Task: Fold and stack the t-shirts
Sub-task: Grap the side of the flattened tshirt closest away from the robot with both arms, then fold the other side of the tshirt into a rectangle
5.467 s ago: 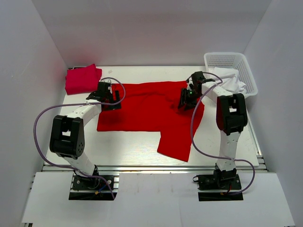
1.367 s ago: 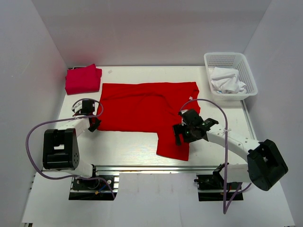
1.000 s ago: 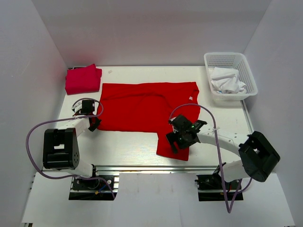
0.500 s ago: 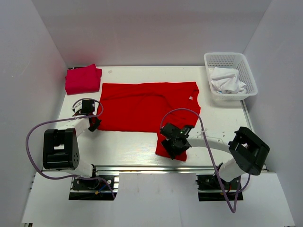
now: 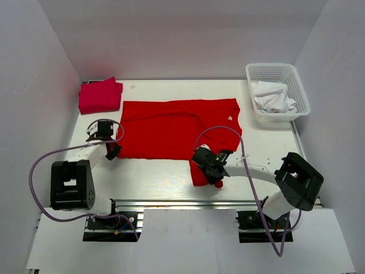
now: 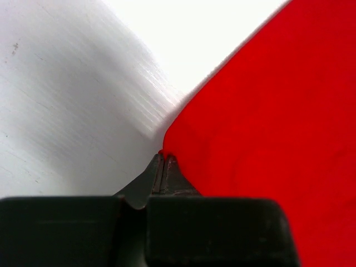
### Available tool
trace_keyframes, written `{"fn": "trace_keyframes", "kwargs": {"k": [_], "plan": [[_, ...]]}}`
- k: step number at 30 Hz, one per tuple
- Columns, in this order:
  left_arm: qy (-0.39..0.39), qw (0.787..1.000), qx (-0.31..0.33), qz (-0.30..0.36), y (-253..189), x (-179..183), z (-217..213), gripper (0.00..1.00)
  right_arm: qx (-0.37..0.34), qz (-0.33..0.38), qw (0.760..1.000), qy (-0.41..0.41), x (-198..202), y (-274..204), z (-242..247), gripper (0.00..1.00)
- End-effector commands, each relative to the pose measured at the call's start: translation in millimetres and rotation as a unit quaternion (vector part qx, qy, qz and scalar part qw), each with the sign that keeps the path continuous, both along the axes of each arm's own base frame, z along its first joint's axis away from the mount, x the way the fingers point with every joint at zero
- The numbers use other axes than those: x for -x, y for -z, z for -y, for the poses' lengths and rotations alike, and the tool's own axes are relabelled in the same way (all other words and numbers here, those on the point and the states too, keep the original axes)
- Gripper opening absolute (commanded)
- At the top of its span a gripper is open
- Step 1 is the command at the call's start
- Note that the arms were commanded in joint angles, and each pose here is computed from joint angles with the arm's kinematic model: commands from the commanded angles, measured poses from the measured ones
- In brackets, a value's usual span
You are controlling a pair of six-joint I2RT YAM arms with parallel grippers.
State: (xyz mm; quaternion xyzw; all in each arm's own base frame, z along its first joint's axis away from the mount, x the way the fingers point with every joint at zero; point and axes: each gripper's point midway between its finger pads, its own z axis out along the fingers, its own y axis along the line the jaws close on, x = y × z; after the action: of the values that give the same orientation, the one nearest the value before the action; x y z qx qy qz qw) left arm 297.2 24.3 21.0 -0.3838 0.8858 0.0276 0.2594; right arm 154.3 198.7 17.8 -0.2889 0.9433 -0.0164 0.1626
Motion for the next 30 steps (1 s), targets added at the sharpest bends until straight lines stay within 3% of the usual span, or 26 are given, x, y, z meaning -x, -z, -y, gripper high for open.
{"fn": "trace_keyframes", "kwargs": {"k": [1, 11, 23, 30], "plan": [[0.01, 0.999, 0.004, 0.043, -29, -14, 2, 0.0, -0.027, 0.041, 0.999, 0.004, -24, -18, -18, 0.0], [0.033, 0.997, 0.012, 0.07, -53, -38, 7, 0.0, -0.135, 0.126, 0.981, 0.064, -118, -77, -43, 0.0], [0.029, 0.997, 0.012, 0.077, -66, -109, 4, 0.0, -0.139, 0.212, 0.96, 0.116, -245, -130, -29, 0.0], [0.018, 0.997, 0.008, 0.077, -66, -141, 0, 0.0, -0.109, 0.218, 0.962, 0.124, -294, -133, -12, 0.0]]}}
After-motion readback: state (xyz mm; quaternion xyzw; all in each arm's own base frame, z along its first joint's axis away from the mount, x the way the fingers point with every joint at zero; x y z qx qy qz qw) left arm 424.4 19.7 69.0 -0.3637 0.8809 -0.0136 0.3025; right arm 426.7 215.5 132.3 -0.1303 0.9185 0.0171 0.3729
